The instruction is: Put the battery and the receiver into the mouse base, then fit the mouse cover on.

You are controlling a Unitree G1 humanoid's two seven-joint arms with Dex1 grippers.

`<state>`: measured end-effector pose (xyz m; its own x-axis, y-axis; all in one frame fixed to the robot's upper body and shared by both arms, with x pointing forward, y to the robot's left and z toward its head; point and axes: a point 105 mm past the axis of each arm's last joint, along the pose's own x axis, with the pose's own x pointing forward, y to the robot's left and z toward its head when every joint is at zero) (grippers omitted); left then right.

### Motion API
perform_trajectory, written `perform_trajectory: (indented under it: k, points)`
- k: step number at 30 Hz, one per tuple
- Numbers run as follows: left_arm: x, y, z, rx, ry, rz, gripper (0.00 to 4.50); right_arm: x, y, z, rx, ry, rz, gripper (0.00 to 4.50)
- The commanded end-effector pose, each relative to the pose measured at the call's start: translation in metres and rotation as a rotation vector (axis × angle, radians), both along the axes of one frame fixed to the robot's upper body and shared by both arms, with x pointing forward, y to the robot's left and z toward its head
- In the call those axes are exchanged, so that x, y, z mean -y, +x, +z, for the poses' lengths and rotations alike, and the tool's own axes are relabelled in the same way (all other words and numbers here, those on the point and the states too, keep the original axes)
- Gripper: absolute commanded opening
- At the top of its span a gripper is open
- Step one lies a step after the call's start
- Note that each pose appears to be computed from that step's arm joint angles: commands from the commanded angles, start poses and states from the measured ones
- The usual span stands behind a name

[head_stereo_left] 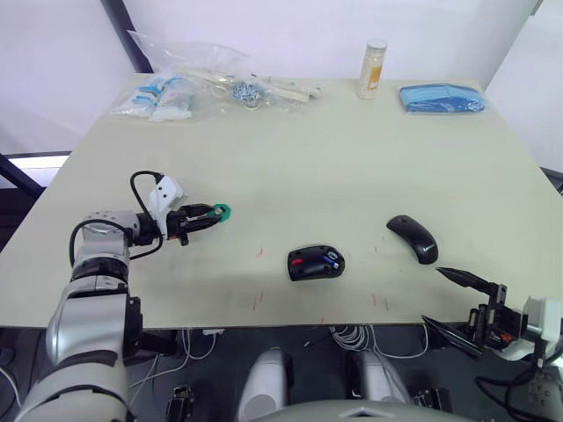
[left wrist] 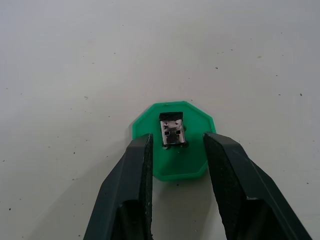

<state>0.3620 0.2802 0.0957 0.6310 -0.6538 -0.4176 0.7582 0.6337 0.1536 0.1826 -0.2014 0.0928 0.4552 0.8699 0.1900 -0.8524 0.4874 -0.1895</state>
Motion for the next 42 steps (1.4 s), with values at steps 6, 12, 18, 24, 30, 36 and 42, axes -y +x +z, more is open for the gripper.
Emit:
perform_trajectory:
  k: [6,12,18,24,30,36,42]
  points:
    - [-0.0003,0.0041,0.0044,0.010,0.012,0.013,1.69,-0.0006,0.0007,0.0036,0.028,-0.008,0.000,4.50]
    - [-0.0003,0.0045,0.0022,-0.004,0.023,0.018,1.69,-0.0008,0.0015,0.0037,0.029,-0.009,0.002,4.50]
    - [0.0003,0.0041,0.0002,-0.018,0.021,0.018,1.69,-0.0008,0.0020,0.0032,0.032,-0.012,0.005,4.50]
    - [-0.0015,0.0021,-0.0028,-0.037,0.033,0.020,1.19,-0.0010,0.0025,0.0028,0.033,-0.014,0.009,4.50]
    - [-0.0015,0.0020,-0.0030,-0.038,0.032,0.020,1.19,-0.0009,0.0024,0.0027,0.033,-0.014,0.010,4.50]
    - [-0.0008,0.0024,-0.0029,-0.037,0.032,0.019,1.19,-0.0013,0.0023,0.0026,0.036,-0.012,0.010,4.50]
    - [0.0001,0.0039,-0.0021,-0.041,0.012,0.031,0.06,-0.0010,0.0029,0.0042,0.049,0.001,0.000,4.50]
